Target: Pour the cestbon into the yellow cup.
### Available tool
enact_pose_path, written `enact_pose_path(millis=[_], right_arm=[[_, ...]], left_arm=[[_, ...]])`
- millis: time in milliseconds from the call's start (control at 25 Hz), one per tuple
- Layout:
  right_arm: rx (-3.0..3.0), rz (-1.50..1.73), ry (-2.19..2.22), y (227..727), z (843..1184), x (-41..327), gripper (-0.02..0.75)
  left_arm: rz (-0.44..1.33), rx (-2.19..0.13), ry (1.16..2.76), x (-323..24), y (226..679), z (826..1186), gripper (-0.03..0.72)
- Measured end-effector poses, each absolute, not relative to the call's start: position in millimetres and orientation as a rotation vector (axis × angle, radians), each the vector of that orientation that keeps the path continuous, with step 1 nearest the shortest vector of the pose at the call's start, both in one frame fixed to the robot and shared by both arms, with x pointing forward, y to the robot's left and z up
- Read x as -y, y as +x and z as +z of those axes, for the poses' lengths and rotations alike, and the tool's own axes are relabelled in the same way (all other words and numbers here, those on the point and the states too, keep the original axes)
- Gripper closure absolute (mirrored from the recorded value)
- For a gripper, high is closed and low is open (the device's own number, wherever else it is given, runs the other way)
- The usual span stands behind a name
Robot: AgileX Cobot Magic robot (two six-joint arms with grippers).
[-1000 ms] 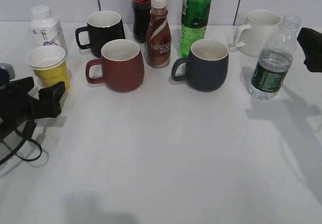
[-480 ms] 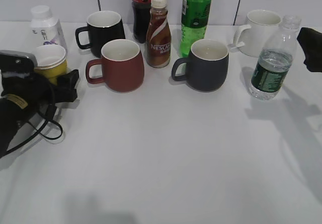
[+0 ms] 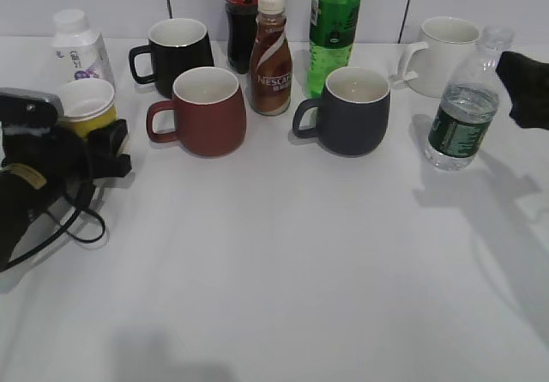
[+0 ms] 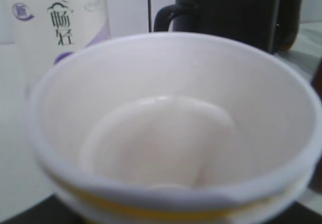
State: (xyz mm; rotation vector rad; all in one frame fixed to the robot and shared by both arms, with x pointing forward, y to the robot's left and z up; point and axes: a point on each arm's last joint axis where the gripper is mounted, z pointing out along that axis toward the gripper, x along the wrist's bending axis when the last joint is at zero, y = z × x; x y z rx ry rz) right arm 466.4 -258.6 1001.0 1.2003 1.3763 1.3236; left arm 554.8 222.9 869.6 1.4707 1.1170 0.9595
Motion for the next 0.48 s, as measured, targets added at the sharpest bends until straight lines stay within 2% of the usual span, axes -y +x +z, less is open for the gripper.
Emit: enact_pose_path(millis=[160, 480], right_arm=[[-1.451, 1.302, 1.182, 471.5, 988.7, 254.5, 0.150], [-1.543, 1.248, 1.243, 485.4, 951.0, 251.0, 0.095]], left_arm=[[0.941, -1.124, 1.497, -226.9, 534.7, 873.3, 0.291], [0.869, -1.064, 1.576, -230.5, 486.0, 889.5, 0.291]])
